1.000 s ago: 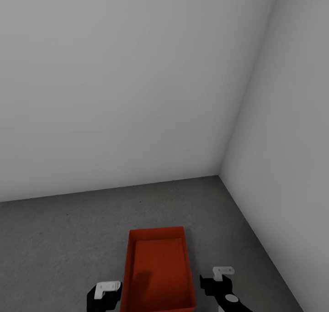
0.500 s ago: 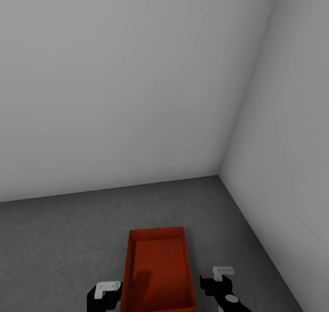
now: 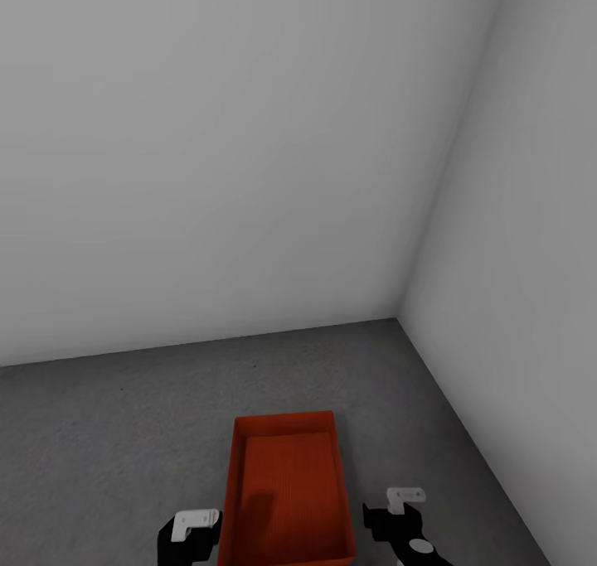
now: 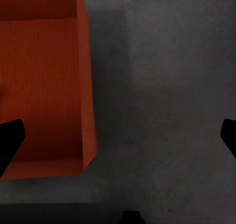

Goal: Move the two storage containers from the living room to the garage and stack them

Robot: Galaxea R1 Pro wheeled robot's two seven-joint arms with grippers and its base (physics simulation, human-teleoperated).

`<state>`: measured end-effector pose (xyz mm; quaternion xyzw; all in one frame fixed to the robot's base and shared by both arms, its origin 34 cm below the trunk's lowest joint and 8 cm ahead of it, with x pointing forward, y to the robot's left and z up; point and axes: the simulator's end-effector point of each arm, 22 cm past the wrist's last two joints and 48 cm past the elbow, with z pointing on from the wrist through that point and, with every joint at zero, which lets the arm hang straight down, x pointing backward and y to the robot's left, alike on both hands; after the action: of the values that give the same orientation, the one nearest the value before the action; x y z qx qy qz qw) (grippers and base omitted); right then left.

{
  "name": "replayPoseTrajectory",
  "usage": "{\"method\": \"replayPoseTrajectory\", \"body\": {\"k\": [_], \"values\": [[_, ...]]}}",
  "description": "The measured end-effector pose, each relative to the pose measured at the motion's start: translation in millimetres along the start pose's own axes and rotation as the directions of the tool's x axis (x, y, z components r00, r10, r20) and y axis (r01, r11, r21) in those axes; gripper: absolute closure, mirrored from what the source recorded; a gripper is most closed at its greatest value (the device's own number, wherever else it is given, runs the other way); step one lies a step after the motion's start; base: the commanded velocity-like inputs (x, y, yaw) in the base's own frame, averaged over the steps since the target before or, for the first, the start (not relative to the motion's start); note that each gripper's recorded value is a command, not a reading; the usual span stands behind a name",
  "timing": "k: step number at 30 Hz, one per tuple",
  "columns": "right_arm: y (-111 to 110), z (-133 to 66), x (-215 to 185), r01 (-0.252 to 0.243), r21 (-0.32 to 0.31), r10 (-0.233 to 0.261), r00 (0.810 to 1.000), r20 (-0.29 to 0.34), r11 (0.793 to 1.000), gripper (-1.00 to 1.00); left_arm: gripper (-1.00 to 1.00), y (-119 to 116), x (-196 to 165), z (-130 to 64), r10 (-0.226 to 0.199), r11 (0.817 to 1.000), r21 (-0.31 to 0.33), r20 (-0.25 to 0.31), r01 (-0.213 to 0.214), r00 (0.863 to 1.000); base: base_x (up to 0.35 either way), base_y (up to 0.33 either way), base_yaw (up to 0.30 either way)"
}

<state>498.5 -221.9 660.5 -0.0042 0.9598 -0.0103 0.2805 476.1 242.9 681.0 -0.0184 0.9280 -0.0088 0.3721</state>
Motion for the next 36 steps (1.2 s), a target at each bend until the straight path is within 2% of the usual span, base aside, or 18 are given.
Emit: {"method": "replayPoseTrajectory", "body": {"k": [9,25,30,34,36], "values": [[0.3,-0.4,4.1,-0.001,-0.002,0.001,1.000,-0.011,1.000,-1.00,-1.00,4.5,42.3,-16.1,0.004,1.000,-0.003,-0.074,-0.004,0.997,0.000,0.000,0.000],[2.0,-7.4,48.1,0.003,-0.008,-0.004,0.994,-0.107,1.000,-1.00,-1.00,17.7,60.3,-22.5,0.015,1.000,-0.012,-0.114,-0.017,0.993,0.000,0.000,0.000],[21.0,-11.0,61.5,-0.006,-0.094,-0.008,0.990,-0.144,0.996,-1.00,-1.00,22.1,62.6,-23.3,0.020,1.000,-0.015,-0.119,-0.022,0.993,0.000,0.000,0.000],[38.9,-16.8,76.6,-0.025,-0.184,-0.013,0.980,-0.201,0.983,-1.00,-1.00,33.5,62.5,-23.7,0.028,0.999,-0.026,-0.120,-0.032,0.992,0.000,0.000,0.000],[41.5,-18.4,80.3,-0.030,-0.203,-0.015,0.976,-0.215,0.979,-1.00,-1.00,38.3,62.4,-23.9,0.032,0.999,-0.030,-0.121,-0.036,0.992,0.000,0.000,0.000]]}}
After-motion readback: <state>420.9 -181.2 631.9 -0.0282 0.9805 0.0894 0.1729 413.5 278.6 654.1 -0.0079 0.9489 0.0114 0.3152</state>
